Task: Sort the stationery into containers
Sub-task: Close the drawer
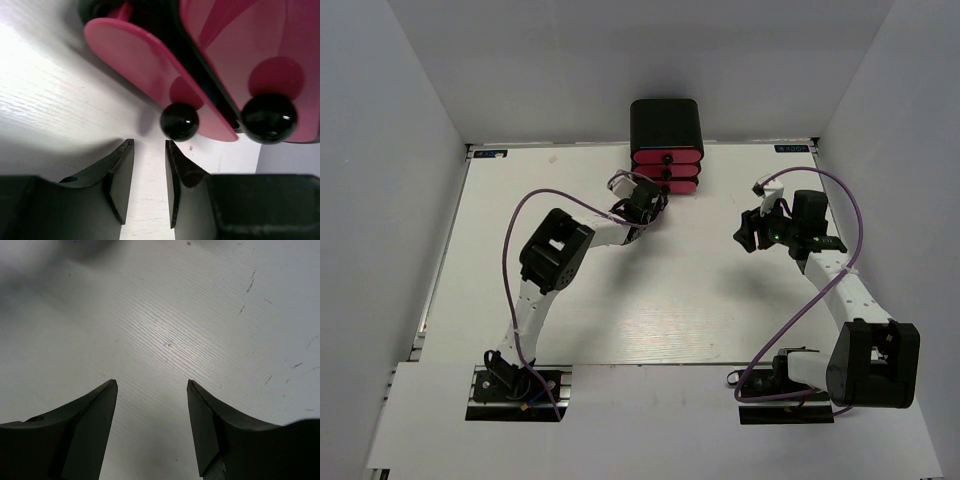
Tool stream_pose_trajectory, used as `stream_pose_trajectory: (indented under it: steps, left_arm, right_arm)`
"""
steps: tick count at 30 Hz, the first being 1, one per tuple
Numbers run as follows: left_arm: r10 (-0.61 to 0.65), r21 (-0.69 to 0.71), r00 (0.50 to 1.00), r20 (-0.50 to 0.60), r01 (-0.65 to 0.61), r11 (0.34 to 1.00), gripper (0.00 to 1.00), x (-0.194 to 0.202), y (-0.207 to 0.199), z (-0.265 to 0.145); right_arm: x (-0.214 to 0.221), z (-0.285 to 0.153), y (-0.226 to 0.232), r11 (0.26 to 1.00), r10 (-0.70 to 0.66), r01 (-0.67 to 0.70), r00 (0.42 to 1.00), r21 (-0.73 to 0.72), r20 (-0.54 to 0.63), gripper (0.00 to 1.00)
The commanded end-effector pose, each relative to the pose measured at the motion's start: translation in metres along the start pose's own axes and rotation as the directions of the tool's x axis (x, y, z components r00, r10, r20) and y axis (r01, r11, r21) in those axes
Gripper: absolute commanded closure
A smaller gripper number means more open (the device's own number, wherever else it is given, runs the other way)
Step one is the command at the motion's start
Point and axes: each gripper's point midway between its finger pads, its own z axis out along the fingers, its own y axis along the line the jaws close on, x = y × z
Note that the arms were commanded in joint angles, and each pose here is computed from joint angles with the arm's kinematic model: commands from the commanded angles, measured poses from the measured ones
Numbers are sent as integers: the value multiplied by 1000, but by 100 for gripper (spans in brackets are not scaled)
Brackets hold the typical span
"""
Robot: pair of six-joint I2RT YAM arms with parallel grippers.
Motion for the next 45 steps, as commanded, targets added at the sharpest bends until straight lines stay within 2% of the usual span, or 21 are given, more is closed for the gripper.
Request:
stream_pose_trajectory:
  steps: [1,6,10,20,24,25,27,29,30,31,32,33,34,36,37,38,39,41,43,44,45]
  left_arm:
    - [13,-29,1000,2,-13,999,59,-3,5,4]
    - [14,-30,1000,1,-14,999,60,-2,3,7]
    - [16,-36,1000,-1,-16,999,56,-1,2,11]
    - [-4,-34,1000,6,5,999,55,-8,0,23]
    - [-12,-3,999,-29,12,1000,50,-2,4,13]
    - [-7,-13,999,-47,7,1000,44,1,14,4]
    - [7,19,998,-58,-6,1000,40,10,13,-11]
    - [24,18,995,-97,-23,1000,36,14,29,-30]
    - [30,40,994,-106,-26,999,36,14,28,-37]
    - [54,19,988,-146,-52,998,34,23,51,-49]
    - [62,61,988,-143,-54,997,32,15,38,-62]
    - [89,70,983,-163,-79,994,31,22,51,-76]
    - [135,103,975,-174,-119,988,22,21,50,-87]
    - [213,196,963,-165,-180,964,13,7,35,-122]
    - [314,247,939,-138,-274,929,4,1,28,-135]
    - [356,272,926,-128,-312,910,1,-5,23,-148]
    - [385,312,917,-101,-338,888,1,-19,11,-175]
    - [473,345,879,-54,-429,835,1,-34,5,-201]
    - [523,314,852,-36,-487,815,1,-46,15,-222]
    - [535,343,844,29,-511,788,1,-65,0,-245]
    - [546,328,837,45,-528,783,1,-71,4,-254]
  right_arm:
    - [-4,-1,-1,1000,-19,19,1000,8,19,36]
    - [-3,0,-2,1000,-16,15,1000,8,16,36]
    - [-1,0,-4,1000,-13,13,1000,16,13,36]
    - [2,0,-4,1000,-13,13,1000,18,4,36]
    - [1,0,-6,1000,-14,14,1000,21,6,36]
    - [3,1,-4,1000,-16,16,1000,14,3,36]
    - [5,2,-3,1000,-21,21,1000,12,-2,36]
    - [7,1,-2,1000,-19,19,1000,8,-6,36]
    - [6,1,-2,1000,-23,23,1000,8,-3,32]
    - [7,0,-2,1000,-20,20,1000,11,-3,28]
    - [7,0,0,1000,-21,21,1000,8,-3,23]
    - [6,-2,0,1000,-21,21,1000,10,-1,13]
    - [5,-2,0,1000,-18,18,1000,13,1,10]
    - [0,-7,-3,999,24,-24,1000,46,8,10]
    - [-4,-9,-6,997,38,-39,999,66,18,10]
    - [-3,-11,-8,993,82,-83,997,90,14,10]
    - [-9,-15,-9,991,78,-81,997,107,26,10]
    - [-9,-20,-10,985,108,-110,994,135,24,10]
    - [-10,-25,-11,979,124,-128,992,161,36,10]
    - [-9,-27,-11,977,127,-131,991,171,33,10]
    - [-10,-29,-10,976,131,-136,991,170,37,10]
